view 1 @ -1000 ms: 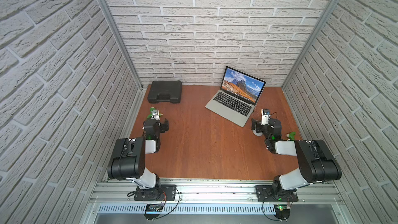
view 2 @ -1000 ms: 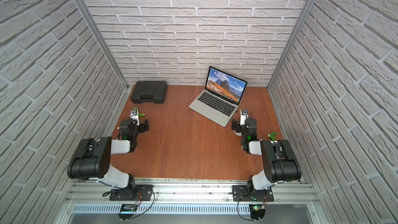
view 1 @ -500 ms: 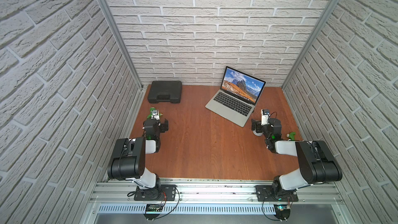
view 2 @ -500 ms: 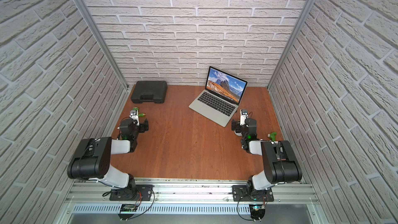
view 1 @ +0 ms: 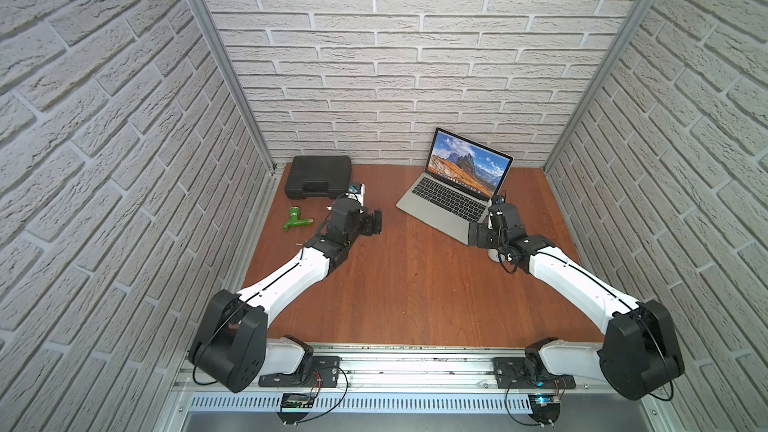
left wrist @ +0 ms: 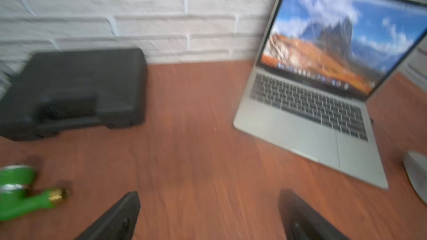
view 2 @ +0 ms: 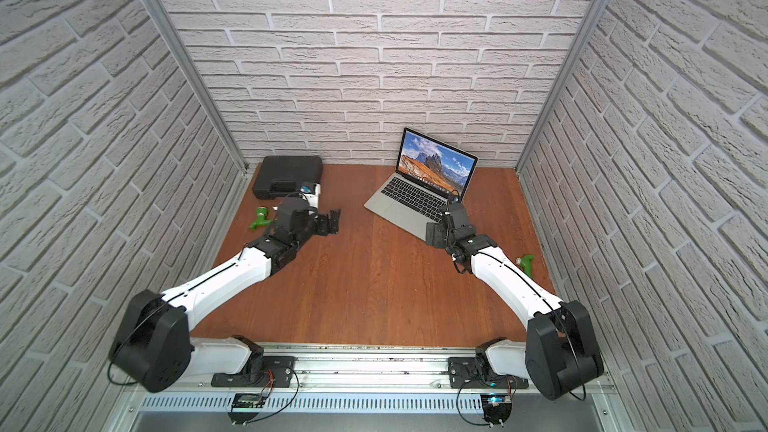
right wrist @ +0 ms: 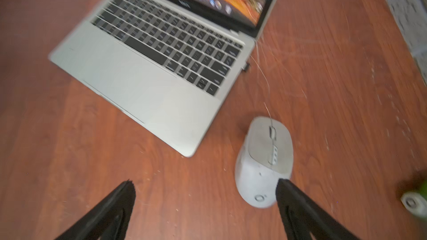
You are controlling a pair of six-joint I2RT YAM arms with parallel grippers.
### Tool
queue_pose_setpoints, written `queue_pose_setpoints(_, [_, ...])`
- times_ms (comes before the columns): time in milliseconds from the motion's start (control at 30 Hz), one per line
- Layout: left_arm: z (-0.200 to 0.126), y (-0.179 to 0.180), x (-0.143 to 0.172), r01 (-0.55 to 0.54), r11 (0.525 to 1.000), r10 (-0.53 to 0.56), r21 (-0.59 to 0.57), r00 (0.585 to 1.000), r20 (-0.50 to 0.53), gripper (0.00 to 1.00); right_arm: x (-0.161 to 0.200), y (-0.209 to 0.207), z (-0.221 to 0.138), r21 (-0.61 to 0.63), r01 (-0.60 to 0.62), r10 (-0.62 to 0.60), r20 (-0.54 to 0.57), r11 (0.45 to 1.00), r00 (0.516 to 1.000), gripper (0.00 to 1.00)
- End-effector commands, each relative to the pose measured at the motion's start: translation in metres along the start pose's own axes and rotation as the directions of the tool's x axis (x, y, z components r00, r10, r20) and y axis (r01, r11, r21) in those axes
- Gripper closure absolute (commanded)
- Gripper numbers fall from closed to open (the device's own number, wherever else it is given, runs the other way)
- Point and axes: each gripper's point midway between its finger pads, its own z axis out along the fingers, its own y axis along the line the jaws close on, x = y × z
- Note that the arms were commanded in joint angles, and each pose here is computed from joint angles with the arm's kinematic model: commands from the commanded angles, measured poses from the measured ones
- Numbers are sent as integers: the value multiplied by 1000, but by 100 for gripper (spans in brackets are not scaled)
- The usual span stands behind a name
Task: Remove the wireless mouse receiver from the laptop
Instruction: Pick up the mouse from the center of the board.
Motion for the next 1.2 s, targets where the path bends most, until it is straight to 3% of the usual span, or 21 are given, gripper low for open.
queue_pose_setpoints(0, [10,-6,39,50,999,-48,10,992,-119,2,13,-32,0,151,-62,79,-109,987,991,1])
queue_pose_setpoints(333, [23,-11,50,8,1000,-8,0,990,-142,2,23,-54,42,222,-59,120,-270,973,955,0])
queue_pose_setpoints(400, [24,-11,49,5,1000,-5,-2,990,-140,2,23,-53,53,235,-60,131,-300,970,945,7])
queue_pose_setpoints(567, [24,-8,51,-2,1000,0,-13,989,-145,2,27,-44,76,229,-88,164,-339,970,926,11])
queue_pose_setpoints(900, [23,-2,53,-26,999,19,-42,989,-145,2,41,-50,90,271,-56,159,-372,961,915,20])
queue_pose_setpoints(1067, [25,-4,52,-19,999,13,-36,990,-143,2,47,-53,94,292,-40,158,-394,956,906,18])
queue_pose_setpoints(1167, [24,-4,51,-19,999,14,-38,991,-135,2,46,-51,94,276,-52,160,-385,960,909,27])
